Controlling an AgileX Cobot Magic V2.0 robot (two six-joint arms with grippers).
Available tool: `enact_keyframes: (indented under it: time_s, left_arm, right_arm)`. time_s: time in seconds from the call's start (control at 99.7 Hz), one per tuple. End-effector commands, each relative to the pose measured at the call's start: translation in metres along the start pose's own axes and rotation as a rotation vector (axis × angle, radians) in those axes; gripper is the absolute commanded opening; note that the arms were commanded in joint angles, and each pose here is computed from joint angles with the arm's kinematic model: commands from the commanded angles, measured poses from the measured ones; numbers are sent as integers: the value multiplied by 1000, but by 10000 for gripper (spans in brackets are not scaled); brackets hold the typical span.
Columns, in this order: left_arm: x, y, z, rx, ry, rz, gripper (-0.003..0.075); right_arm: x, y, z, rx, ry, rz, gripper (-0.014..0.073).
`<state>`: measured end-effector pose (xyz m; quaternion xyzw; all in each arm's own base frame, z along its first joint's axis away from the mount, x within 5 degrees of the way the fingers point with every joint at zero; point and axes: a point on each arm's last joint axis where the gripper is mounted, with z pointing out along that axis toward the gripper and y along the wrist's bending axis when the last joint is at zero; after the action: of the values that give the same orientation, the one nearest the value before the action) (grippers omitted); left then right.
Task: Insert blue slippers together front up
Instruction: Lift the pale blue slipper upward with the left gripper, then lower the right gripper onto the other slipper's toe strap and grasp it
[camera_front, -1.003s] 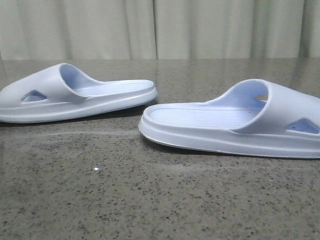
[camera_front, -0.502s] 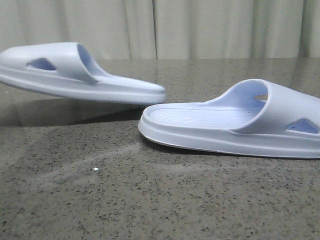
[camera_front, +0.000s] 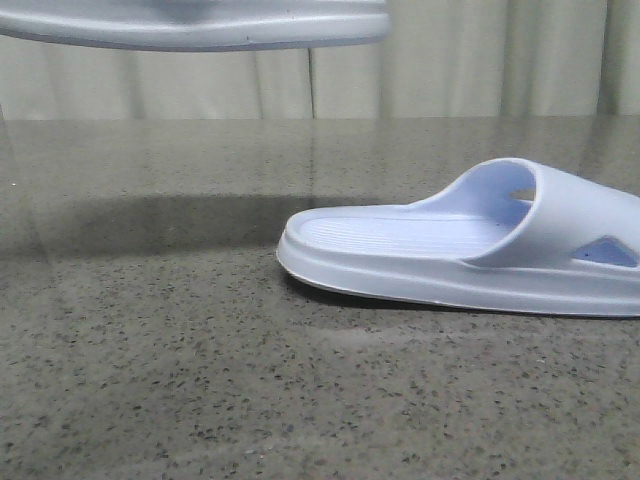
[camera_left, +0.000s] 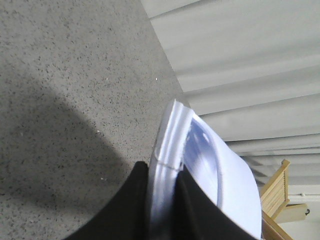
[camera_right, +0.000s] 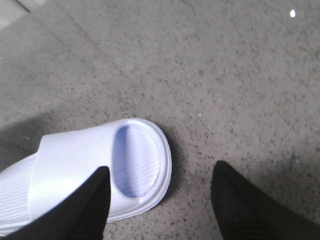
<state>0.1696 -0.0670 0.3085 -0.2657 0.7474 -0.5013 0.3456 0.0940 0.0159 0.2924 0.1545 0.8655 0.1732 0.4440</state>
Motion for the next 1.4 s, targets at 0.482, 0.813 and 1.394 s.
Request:
enact_keyframes:
  time_s: [0.482, 0.813, 1.394]
  left_arm:
    - [5, -13, -3, 70, 58, -16, 28]
    - [5, -14, -4, 72, 63, -14, 28]
    - [5, -14, -4, 72, 63, -14, 28]
  right_arm:
    - [-14, 6, 55, 36, 177, 212, 379]
    - [-16, 5, 78, 55, 194, 258, 379]
    - [-12, 3, 96, 72, 268, 327, 259]
